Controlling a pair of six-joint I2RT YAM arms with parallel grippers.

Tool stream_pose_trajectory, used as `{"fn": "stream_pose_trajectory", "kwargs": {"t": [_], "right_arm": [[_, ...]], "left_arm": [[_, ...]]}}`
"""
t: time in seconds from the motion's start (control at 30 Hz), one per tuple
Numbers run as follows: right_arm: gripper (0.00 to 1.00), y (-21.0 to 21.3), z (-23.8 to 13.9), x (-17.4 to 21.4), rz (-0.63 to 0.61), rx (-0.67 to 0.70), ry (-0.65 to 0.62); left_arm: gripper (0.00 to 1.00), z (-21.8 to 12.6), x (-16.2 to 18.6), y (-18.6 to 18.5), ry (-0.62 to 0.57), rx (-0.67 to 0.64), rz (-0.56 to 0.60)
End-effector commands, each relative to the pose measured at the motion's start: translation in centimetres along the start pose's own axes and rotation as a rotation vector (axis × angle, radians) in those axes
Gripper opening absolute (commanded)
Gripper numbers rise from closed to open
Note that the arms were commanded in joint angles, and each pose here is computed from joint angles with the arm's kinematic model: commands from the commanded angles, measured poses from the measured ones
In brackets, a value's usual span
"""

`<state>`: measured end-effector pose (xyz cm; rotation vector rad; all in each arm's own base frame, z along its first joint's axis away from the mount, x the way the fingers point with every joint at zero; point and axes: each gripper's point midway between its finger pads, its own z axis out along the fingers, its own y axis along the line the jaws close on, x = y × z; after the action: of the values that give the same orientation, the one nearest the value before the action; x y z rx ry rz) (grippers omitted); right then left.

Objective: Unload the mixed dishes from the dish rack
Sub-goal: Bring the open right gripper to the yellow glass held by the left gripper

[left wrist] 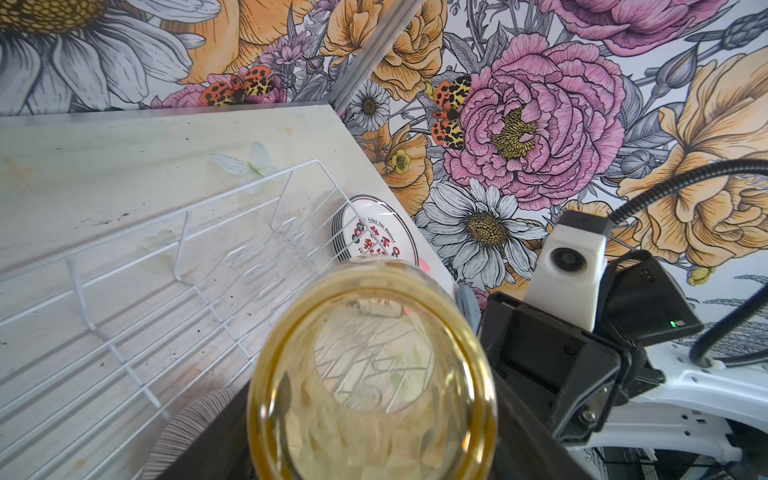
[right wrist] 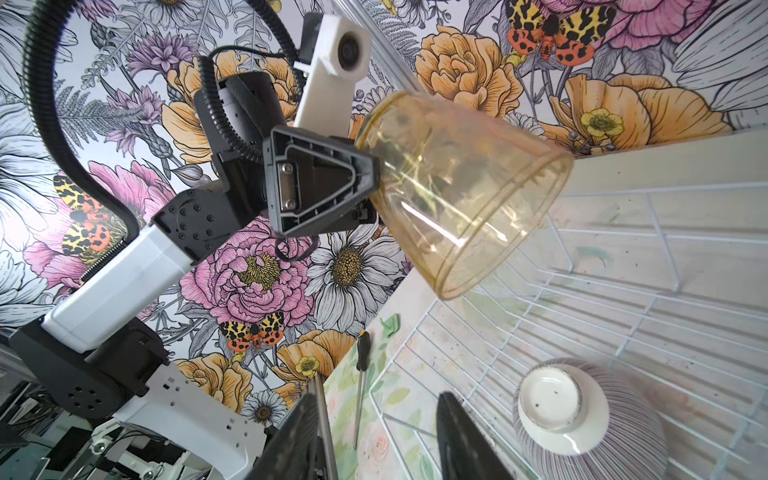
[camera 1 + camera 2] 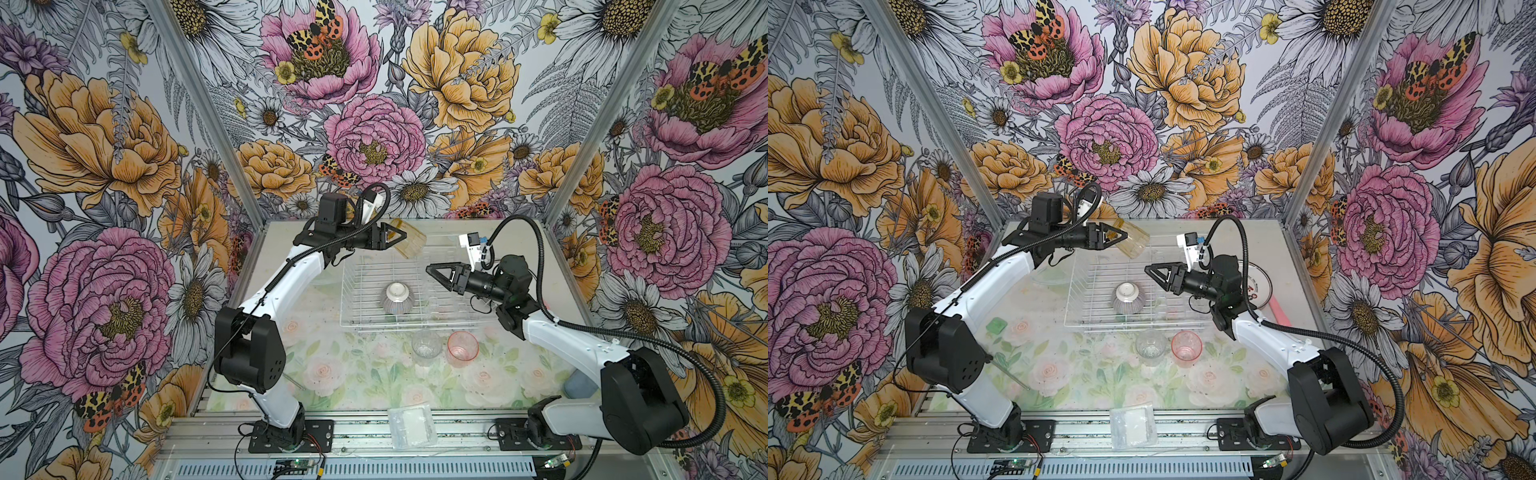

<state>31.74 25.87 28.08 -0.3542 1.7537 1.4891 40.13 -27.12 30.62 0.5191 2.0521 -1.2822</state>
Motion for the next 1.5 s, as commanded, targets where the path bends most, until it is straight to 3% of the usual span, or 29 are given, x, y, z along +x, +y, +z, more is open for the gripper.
{"fn": "stream_pose_trajectory", "kwargs": {"t": [0.0, 0.7, 0.93, 1.27, 1.47], "right_arm": [[0.47, 1.5, 0.2, -2.3, -0.047, -0.059, -0.063], [0.45, 1.2, 0.1, -5.5, -0.079, -0.043, -0.138], [0.41, 2.0, 0.8, -7.2, -0.093, -0.098, -0.164], [0.3, 3.2, 0.7, -7.6, -0.083, -0.203, -0.2], [0.06, 3.6, 0.6, -8.0, -0.082, -0.224, -0.215]], "left_arm": [[0.59, -0.8, -1.6, -4.0, -0.065, 0.134, 0.054], [0.58, -0.2, -1.5, -7.4, -0.069, 0.24, 0.079], [0.58, 0.3, -1.2, -8.1, -0.067, 0.275, 0.077], [0.57, 1.1, -0.9, -8.7, -0.068, 0.326, 0.064], [0.57, 1.4, -0.9, -8.7, -0.067, 0.34, 0.057]]}}
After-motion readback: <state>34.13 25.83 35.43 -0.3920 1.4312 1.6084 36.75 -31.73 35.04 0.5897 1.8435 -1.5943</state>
